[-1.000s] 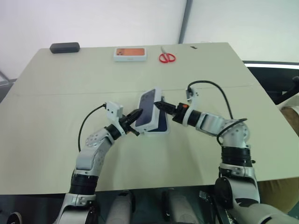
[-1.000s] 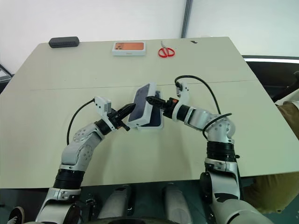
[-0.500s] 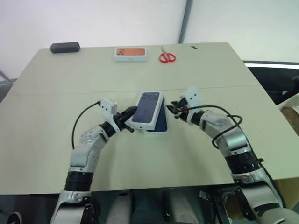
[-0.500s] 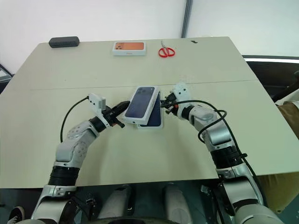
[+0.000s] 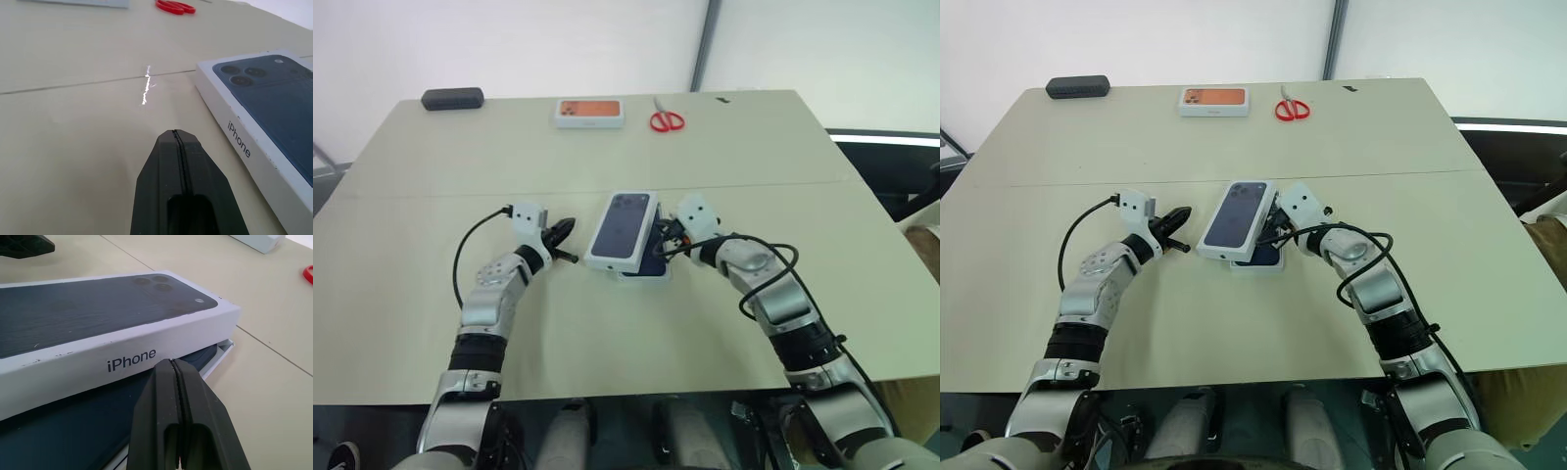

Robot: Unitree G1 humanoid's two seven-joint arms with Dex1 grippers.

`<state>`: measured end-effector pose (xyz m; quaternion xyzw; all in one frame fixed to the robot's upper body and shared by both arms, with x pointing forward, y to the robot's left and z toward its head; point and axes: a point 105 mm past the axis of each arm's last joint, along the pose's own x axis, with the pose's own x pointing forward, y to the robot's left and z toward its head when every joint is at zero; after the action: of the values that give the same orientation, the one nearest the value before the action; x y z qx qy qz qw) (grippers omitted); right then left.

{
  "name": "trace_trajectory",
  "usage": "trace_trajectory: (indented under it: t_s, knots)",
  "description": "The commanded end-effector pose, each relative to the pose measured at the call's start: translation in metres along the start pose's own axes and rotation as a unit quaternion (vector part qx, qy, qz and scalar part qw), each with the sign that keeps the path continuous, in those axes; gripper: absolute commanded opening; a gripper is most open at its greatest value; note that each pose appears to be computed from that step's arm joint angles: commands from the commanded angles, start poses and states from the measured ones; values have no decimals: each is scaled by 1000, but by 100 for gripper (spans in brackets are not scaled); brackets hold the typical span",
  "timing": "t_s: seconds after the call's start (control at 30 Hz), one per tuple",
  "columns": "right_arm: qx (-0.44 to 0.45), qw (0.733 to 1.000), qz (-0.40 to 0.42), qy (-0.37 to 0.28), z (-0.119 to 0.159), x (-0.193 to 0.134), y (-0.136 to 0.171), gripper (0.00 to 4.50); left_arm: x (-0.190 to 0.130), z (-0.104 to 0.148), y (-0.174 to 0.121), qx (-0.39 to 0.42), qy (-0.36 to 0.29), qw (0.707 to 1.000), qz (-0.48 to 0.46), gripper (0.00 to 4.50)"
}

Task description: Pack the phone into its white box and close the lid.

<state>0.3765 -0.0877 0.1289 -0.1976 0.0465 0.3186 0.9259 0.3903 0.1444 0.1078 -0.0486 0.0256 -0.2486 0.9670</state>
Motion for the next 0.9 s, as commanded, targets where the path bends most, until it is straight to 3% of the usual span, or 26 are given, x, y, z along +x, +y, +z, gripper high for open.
trace_trajectory:
  t_s: [0.03,0.37,0.6,0.9]
  knots:
    - [-15,1000,-8,-25,15,-1,-3,4,10,4,-17,8,-3,999,-36,0]
    - [-57,998,5,-24,20,2,0,4,21,-6,-36,-39,35,996,-69,0]
    - [-86,996,1,-6,13,-7,-15,4,21,12,-57,-33,6,994,-102,0]
    - [-117,993,-2,11,9,-18,-24,4,10,4,-80,-31,20,991,-128,0]
